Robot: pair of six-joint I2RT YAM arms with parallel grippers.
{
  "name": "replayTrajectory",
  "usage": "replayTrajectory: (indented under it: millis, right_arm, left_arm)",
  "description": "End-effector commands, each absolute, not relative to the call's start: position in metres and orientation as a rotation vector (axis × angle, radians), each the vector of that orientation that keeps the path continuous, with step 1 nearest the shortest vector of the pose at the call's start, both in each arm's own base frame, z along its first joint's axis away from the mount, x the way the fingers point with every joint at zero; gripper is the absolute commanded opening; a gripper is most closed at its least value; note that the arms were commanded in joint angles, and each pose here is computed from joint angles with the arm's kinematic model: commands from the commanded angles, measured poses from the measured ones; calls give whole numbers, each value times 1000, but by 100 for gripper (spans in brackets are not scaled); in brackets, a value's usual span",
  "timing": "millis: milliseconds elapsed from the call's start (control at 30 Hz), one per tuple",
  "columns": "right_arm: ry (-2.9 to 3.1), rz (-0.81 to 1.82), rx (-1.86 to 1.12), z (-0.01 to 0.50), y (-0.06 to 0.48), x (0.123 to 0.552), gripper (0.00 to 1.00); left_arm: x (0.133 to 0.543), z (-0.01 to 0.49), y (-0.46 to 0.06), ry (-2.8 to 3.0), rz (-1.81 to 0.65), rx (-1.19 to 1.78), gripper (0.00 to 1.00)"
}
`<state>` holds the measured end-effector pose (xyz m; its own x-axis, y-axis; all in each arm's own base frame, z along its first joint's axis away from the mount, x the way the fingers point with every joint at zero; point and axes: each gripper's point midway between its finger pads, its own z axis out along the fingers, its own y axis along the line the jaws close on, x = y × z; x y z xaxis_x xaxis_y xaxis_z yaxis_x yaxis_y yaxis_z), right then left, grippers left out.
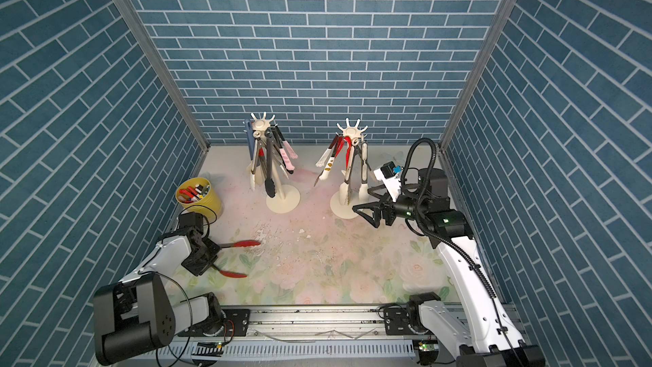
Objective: Hang food tongs on kitchen utensil racks
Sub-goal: Pick up the food tongs from the center of the board.
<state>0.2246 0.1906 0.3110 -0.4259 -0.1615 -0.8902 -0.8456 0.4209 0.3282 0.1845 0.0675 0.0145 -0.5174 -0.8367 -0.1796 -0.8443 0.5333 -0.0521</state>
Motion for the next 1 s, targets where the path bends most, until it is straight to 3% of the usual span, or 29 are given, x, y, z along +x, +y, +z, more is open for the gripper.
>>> replayTrajectory:
  millis: [0, 300, 633, 967]
  right_arm:
    - [1794, 1038, -925, 321, 193, 217, 95]
    - [1832, 981, -883, 319, 190, 229, 95]
    - [1859, 883, -764, 329, 180, 251, 95]
    - [1787, 898, -727, 359, 180, 249, 95]
  left_arm:
    - [192, 29, 66, 2587, 27, -1347, 0]
    - [218, 103, 64, 2485, 26, -1009, 0]
    - [241, 244, 60, 2206, 239, -618, 0]
    - [257, 367, 16, 1903, 191, -239, 0]
